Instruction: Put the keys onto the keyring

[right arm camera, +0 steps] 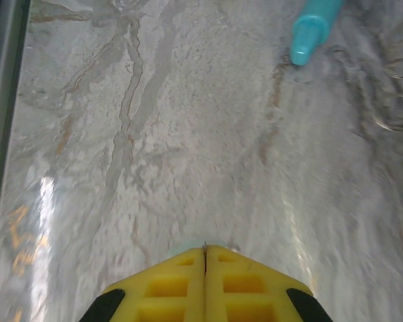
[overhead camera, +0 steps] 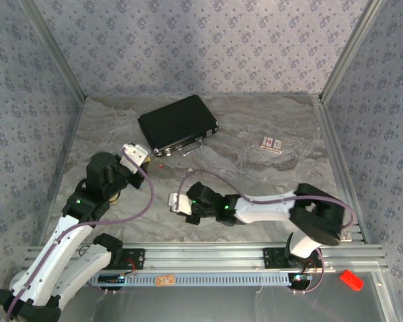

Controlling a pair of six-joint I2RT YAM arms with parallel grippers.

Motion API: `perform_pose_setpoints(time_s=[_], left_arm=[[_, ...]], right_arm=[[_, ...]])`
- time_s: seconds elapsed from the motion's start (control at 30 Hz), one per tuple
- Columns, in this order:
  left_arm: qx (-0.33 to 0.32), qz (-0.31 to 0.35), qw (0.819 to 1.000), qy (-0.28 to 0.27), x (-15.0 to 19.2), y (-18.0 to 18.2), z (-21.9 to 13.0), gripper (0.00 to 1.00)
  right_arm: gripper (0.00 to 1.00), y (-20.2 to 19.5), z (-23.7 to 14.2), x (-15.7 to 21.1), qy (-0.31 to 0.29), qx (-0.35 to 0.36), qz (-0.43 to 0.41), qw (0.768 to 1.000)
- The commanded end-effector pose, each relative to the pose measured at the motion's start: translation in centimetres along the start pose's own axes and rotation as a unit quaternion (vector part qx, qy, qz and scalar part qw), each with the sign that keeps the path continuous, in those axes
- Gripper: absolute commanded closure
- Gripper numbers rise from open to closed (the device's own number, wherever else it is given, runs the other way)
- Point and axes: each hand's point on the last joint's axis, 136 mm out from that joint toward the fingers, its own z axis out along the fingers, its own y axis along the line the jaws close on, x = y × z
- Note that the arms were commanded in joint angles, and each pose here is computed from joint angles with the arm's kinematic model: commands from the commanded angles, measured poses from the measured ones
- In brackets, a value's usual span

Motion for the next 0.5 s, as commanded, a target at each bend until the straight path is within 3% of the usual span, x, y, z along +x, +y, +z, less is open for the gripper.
perform_pose_setpoints(time_s=[0.0,0.17,0.47], left_arm=[[0.041,0.012,0.999,-0.026,-1.0,-1.4,0.1,1.00],[0.123,0.038,0.992,-0.018,-0.3,-4.5,1.4,1.00],[0.267,0.135,0.954,-0.013,1.3,-11.5,2.5,1.00]], right_arm=[[1.00,0.5,-2.7,4.0,0.052,-0.008,0.046,0.998],[1.00,-0.3,-6.1,5.9,0.061,0.013,0.113,0.992],[1.00,-2.0,-8.8,8.1,0.113,0.026,0.225,0.967]])
